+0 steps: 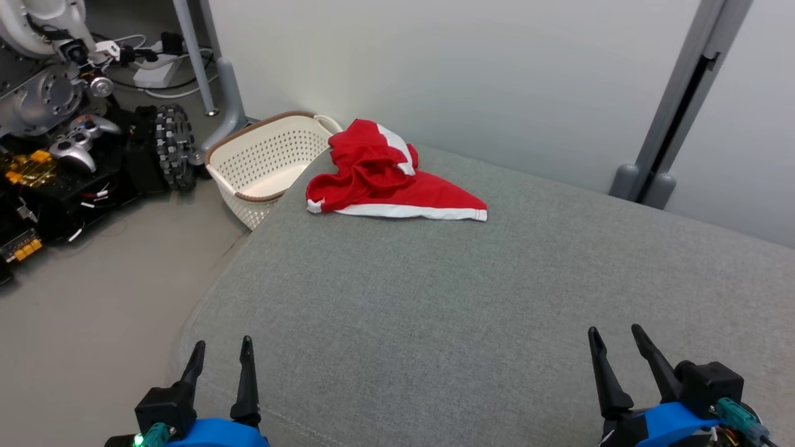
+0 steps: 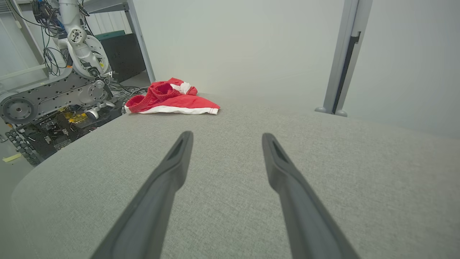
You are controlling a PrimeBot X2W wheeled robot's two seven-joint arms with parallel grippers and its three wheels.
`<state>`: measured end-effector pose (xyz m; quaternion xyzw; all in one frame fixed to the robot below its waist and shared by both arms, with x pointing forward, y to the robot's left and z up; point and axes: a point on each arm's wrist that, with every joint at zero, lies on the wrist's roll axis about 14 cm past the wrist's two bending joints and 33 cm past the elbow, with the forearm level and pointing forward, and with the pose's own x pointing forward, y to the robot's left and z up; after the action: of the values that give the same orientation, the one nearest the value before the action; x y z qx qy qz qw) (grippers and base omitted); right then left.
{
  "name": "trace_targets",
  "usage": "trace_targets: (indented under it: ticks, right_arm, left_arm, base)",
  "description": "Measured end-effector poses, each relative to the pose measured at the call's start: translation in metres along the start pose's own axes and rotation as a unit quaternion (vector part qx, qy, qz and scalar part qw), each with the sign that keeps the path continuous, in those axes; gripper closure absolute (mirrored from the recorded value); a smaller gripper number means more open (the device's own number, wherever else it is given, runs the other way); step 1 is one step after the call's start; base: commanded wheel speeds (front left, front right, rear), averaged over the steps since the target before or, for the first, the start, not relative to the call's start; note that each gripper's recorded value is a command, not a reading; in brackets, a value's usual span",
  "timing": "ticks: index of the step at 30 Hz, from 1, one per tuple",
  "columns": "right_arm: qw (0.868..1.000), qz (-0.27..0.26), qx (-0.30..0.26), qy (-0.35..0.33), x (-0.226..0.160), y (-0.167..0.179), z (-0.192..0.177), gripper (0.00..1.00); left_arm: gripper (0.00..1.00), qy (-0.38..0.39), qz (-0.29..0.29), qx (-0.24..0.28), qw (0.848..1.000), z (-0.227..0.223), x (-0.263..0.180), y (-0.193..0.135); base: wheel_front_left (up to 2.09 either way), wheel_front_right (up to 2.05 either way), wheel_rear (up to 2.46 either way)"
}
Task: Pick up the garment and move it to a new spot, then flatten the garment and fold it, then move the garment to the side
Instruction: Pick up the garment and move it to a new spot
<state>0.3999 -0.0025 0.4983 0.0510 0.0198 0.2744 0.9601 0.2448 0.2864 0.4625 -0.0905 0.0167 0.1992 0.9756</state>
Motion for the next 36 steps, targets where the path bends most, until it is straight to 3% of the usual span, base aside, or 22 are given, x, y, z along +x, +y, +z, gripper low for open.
trace_targets:
  ticks: [9, 16, 19, 25, 29, 32, 34, 36]
  right_arm:
    - [0.999, 0.044, 0.005, 0.016, 0.021, 0.025, -0.012, 0.00]
    - [0.999, 0.045, 0.004, 0.017, 0.026, 0.025, -0.013, 0.00]
    - [0.999, 0.035, 0.002, 0.013, 0.029, 0.016, -0.011, 0.00]
    - [1.000, -0.002, -0.003, 0.012, 0.043, -0.019, -0.014, 0.00]
    - [0.999, -0.034, -0.013, 0.014, 0.049, -0.049, -0.017, 0.00]
    - [0.998, -0.061, -0.020, 0.021, 0.049, -0.073, -0.024, 0.00]
    - [0.996, -0.078, -0.024, 0.028, 0.047, -0.088, -0.029, 0.00]
    - [0.995, -0.095, -0.029, 0.029, 0.044, -0.102, -0.031, 0.00]
  left_arm:
    - [0.00, 0.008, 0.051, 0.000, 0.999, -0.003, -0.008, 0.025]
    - [0.00, 0.012, 0.052, 0.000, 0.999, -0.004, -0.011, 0.026]
    - [0.00, 0.011, 0.040, 0.027, 0.999, 0.006, 0.001, 0.029]
    - [0.00, -0.014, -0.017, 0.128, 0.991, 0.054, 0.082, 0.016]
    - [0.00, -0.012, -0.068, 0.195, 0.978, 0.076, 0.150, -0.012]
    - [0.00, 0.020, -0.109, 0.238, 0.965, 0.067, 0.196, -0.041]
    - [0.00, 0.050, -0.135, 0.304, 0.942, 0.052, 0.222, -0.054]
    - [0.00, 0.063, -0.143, 0.292, 0.944, 0.044, 0.247, -0.072]
  base:
    - [0.00, 0.00, 0.00]
    - [0.00, 0.00, 0.00]
    - [0.00, 0.00, 0.00]
    - [0.00, 0.00, 0.00]
    - [0.00, 0.00, 0.00]
    - [0.00, 0.00, 0.00]
    - [0.00, 0.00, 0.00]
    - [0.00, 0.00, 0.00]
